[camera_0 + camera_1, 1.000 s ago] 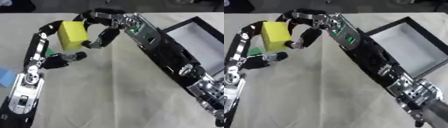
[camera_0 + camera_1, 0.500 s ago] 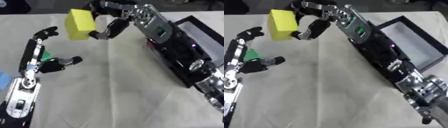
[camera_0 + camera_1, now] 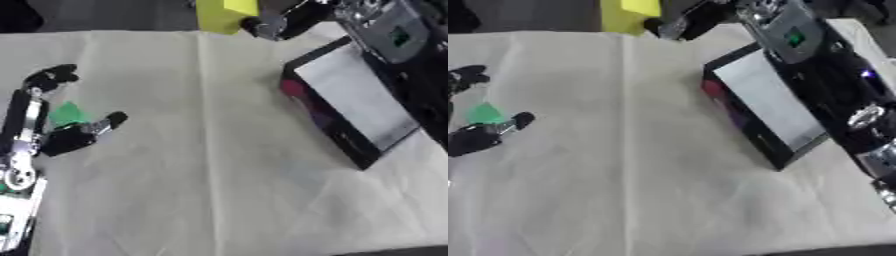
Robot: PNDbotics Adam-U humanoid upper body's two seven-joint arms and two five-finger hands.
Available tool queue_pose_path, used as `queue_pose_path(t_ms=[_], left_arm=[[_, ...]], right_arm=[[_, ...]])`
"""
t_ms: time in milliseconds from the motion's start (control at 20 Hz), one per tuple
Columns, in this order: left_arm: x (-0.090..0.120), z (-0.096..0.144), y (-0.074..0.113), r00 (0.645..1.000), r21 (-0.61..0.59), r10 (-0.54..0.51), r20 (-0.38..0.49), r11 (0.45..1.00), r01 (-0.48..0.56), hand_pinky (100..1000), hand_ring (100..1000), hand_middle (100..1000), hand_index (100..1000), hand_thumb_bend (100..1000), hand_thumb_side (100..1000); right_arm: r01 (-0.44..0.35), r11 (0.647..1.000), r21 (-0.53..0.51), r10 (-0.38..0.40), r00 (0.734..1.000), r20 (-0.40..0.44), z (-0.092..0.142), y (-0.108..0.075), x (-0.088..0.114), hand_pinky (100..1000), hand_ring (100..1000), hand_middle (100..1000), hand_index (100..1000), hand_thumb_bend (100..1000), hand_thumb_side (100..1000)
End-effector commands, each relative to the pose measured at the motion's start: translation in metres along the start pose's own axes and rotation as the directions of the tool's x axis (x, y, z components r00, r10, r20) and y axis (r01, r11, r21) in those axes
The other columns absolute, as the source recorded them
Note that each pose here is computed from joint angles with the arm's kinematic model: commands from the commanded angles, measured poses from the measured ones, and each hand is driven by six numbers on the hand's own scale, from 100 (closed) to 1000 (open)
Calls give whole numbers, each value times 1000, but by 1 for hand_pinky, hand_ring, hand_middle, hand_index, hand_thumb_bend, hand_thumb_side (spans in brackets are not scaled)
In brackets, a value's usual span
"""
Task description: Pick up the objects with one hand, pass them to the other hand, and then place them into the box on the other side of the table.
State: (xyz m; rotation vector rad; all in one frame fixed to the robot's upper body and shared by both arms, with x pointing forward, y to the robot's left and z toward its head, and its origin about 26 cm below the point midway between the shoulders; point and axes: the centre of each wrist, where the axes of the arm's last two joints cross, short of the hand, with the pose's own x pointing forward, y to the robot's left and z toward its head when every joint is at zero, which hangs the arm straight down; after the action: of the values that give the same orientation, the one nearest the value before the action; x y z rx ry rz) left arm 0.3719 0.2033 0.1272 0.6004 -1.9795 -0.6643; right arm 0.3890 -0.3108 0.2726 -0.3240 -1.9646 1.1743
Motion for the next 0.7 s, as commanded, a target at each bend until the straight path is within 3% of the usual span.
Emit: queue_pose_path(t_ms=[50, 400, 450, 500, 700], left_arm=[[1, -2, 19, 999, 36, -27, 21, 999, 26, 879, 804, 672, 827, 819, 437], [-2, -1, 26, 999, 62, -36, 11, 997, 35, 866, 798, 667, 825, 821, 433], [-2, -1, 27, 999, 69, -36, 7, 997, 35, 864, 797, 665, 824, 790, 439], [-3, 0, 28, 999, 75, -34, 3, 997, 34, 863, 796, 665, 824, 820, 434], [-5, 1, 32, 999, 92, -31, -6, 995, 32, 862, 793, 662, 823, 813, 442]], right_arm=[[-107, 991, -74, 102, 993, -61, 29, -31, -3, 824, 641, 535, 565, 228, 125], [-216, 972, -87, 191, 954, -232, 84, -32, -37, 838, 664, 538, 569, 257, 167], [-224, 971, -89, 195, 947, -256, 91, -32, -42, 837, 664, 537, 568, 262, 178], [-232, 969, -89, 200, 940, -275, 97, -31, -45, 836, 665, 536, 568, 266, 186], [-297, 953, -65, 263, 912, -316, 117, -30, -54, 820, 674, 512, 566, 327, 255]])
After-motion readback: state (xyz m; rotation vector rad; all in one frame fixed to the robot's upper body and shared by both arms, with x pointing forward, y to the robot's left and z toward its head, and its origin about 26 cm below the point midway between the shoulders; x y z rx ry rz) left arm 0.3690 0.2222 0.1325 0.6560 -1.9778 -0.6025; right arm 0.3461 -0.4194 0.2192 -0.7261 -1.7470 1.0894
